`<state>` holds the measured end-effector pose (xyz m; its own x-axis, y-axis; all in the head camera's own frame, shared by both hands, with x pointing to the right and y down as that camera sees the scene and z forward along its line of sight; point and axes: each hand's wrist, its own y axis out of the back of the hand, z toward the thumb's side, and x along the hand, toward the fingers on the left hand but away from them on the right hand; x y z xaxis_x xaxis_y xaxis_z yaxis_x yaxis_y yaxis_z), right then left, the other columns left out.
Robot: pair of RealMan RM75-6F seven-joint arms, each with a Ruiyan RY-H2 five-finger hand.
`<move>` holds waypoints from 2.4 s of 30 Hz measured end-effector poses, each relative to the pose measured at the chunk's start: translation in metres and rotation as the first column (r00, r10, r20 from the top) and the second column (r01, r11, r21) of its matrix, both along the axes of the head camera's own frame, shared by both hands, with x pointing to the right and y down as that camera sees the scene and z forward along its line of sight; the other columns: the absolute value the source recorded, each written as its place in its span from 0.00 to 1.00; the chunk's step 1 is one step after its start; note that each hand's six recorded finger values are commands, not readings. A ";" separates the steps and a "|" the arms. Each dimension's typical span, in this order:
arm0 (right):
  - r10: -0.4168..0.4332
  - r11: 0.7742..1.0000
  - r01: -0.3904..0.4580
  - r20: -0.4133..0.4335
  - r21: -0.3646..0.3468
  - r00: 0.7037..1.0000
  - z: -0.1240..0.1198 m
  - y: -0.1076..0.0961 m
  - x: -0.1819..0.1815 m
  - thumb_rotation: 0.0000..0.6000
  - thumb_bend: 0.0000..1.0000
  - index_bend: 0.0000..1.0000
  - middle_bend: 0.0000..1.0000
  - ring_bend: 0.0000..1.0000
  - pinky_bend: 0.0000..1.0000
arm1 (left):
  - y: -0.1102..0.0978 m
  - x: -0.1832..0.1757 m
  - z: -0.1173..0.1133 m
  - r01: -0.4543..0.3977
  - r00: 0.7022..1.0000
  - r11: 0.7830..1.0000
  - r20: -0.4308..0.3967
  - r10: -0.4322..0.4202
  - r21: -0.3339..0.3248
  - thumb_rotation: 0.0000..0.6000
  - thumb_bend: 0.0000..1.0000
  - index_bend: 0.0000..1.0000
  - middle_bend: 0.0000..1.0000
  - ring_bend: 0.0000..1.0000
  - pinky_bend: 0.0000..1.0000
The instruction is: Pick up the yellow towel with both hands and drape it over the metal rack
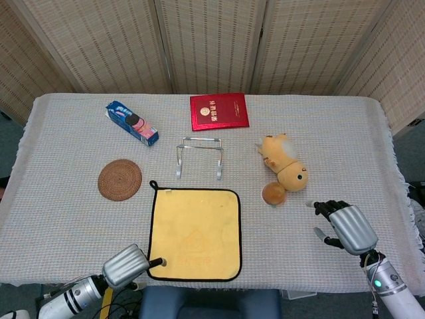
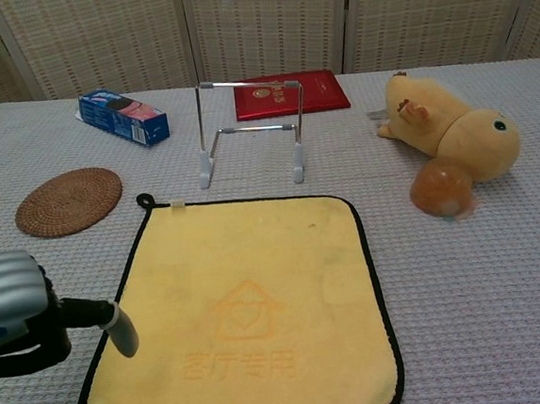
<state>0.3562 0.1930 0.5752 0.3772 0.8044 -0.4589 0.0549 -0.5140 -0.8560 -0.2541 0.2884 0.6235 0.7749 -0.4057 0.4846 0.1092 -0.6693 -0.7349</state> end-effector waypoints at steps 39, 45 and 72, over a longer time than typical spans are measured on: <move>0.052 0.999 -0.052 -0.005 0.004 0.999 -0.002 0.004 0.016 1.00 0.33 0.26 0.45 0.45 0.46 | 0.001 0.021 0.044 0.095 0.994 0.995 0.049 -0.093 -0.025 1.00 0.26 0.49 0.99 0.91 1.00; 0.051 0.999 -0.051 -0.004 0.002 0.999 -0.001 0.004 0.016 1.00 0.33 0.26 0.45 0.45 0.46 | 0.002 0.021 0.046 0.079 0.995 0.997 0.068 -0.079 -0.007 1.00 0.29 0.47 0.99 0.91 1.00; -0.098 0.994 0.101 0.066 -0.042 0.993 0.013 0.024 -0.020 1.00 0.33 0.30 0.52 0.52 0.46 | 0.008 0.024 0.034 0.085 0.993 0.996 0.084 -0.086 0.015 1.00 0.47 0.63 1.00 0.92 1.00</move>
